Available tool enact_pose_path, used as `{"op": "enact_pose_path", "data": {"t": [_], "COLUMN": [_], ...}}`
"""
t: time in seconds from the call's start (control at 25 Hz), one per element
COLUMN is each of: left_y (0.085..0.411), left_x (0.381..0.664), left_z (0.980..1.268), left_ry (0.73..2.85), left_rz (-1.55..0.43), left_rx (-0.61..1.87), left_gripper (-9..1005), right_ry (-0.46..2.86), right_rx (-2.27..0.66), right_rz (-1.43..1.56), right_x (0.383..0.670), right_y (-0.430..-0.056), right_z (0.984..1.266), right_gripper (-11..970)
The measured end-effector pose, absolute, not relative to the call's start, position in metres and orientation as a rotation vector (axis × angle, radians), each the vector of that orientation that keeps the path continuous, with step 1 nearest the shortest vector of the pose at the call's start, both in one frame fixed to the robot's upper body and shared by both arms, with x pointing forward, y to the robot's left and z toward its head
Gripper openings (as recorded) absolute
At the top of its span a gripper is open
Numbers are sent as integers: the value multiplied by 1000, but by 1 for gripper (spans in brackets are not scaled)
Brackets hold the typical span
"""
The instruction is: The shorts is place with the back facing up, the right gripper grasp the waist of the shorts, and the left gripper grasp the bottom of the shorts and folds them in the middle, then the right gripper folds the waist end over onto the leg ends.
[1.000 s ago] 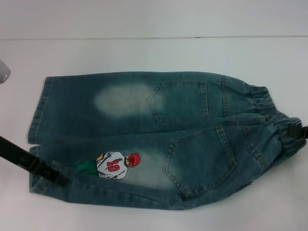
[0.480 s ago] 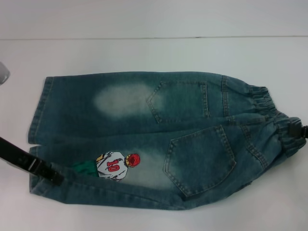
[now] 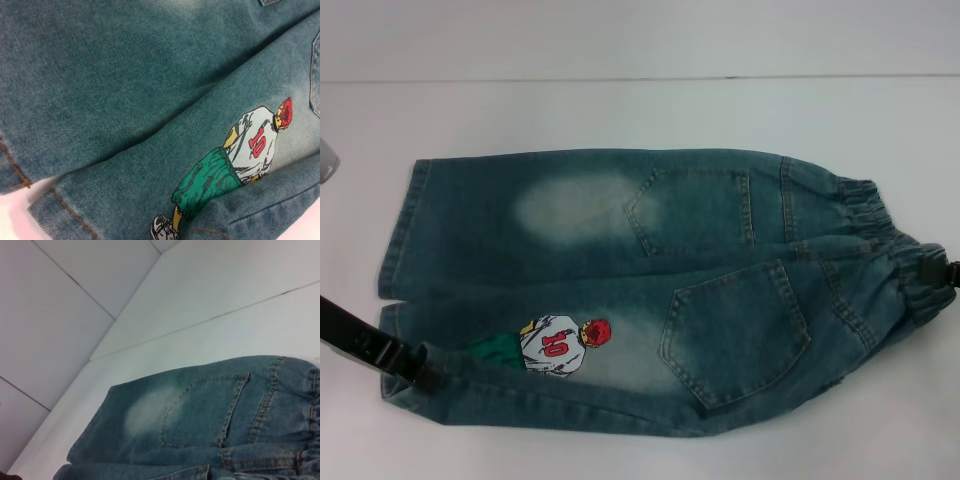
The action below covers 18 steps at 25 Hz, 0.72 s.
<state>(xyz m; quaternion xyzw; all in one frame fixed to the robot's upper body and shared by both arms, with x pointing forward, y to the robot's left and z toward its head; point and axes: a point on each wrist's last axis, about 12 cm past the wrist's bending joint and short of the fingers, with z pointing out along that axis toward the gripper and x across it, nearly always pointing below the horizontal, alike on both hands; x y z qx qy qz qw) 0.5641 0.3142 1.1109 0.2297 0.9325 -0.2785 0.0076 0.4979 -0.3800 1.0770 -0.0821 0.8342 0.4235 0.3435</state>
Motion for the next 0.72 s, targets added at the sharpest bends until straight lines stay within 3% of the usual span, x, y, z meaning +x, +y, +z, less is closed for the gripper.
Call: {"op": "enact_pose_path", "data": {"t": [0.12, 0.72], "left_y": [314, 313], "left_x": [564, 565], "left_z": [1111, 1112], "left_ry": [2916, 2901], "left_rz": [-873, -882], "left_rx": [717, 730], "left_gripper": [40, 40], "right_ry": [2168, 2164], "right_rx": [-213, -213], "right_rz": [1100, 1101], "right_x": [498, 499], "right_y": [-380, -379], "right_z": [1077, 1077], "right_gripper": [111, 116]}}
